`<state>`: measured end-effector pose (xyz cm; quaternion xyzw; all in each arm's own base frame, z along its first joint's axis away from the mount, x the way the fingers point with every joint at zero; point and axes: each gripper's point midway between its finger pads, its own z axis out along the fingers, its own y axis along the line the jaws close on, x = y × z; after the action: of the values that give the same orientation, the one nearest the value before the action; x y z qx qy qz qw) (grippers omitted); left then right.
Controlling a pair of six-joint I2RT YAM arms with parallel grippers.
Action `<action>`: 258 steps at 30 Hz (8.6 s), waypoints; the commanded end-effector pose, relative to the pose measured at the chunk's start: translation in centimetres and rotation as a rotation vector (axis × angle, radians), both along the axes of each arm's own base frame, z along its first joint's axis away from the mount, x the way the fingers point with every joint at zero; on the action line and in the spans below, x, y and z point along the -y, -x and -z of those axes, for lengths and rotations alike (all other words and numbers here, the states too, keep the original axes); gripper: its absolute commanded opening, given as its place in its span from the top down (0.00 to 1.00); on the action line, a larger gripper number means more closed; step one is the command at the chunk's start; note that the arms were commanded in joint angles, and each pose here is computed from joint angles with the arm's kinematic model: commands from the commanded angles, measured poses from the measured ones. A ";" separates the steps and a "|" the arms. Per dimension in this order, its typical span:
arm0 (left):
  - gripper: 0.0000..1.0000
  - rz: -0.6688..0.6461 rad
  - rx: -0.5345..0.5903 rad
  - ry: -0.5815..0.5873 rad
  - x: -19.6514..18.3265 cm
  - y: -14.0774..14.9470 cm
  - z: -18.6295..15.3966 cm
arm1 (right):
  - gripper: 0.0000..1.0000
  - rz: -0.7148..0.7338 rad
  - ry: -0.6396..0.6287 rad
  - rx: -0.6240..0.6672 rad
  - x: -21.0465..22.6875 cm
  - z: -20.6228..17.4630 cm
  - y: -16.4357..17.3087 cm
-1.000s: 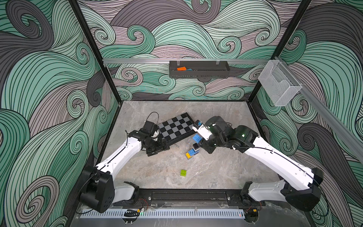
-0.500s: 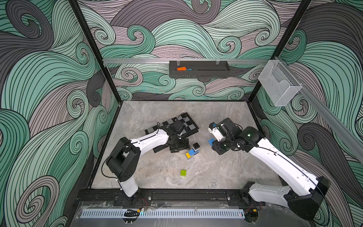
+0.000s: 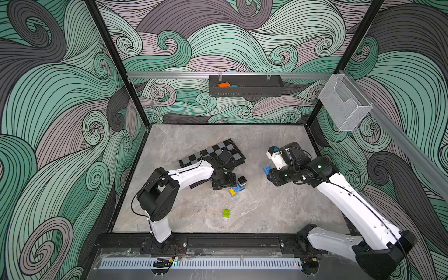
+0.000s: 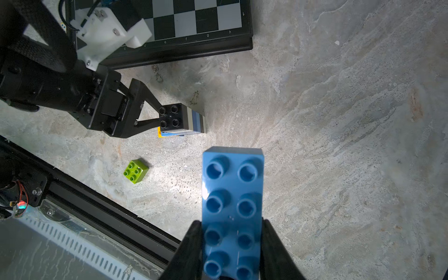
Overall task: Assemble a giraffe with lego
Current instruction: Adjust the lego brick at the center of the board, then assemble the lego brick with the lego brick, then pick up the lego brick from the center of the board.
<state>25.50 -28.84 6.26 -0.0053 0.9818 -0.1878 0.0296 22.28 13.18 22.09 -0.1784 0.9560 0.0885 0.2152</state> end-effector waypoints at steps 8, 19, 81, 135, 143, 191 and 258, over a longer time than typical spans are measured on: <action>0.22 0.026 -0.047 -0.037 0.1 1.1 1.6 | 0.75 0.038 -0.040 0.035 0.7 -0.9 0.4; 0.23 0.203 0.087 -0.286 -3.2 -1.3 1.3 | 0.74 0.055 -0.053 0.043 1.2 -0.9 1.1; 0.23 -0.025 0.089 0.292 -2.8 -3.9 -9.5 | 0.80 -0.769 0.162 0.018 -7.1 3.9 -1.4; 0.23 0.098 -0.045 0.404 1.7 -0.4 -8.4 | 0.81 -0.857 0.110 -0.086 -8.3 9.6 -1.8; 0.22 0.123 -0.058 0.399 2.4 0.0 -8.0 | 0.81 -0.857 0.118 -0.075 -7.9 9.3 -1.7; 0.22 -0.021 -0.082 0.503 3.1 -1.0 -5.3 | 0.78 -0.758 -0.014 -0.033 -10.3 8.1 -2.7; 0.22 -0.397 0.017 0.308 -17.6 -2.2 -5.2 | 0.17 -0.840 0.092 -0.124 -21.2 19.0 8.7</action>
<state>28.15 -11.15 11.03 -0.2117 0.9192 -0.3235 0.0745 13.30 34.20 3.10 -0.5546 0.8167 0.1273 0.0958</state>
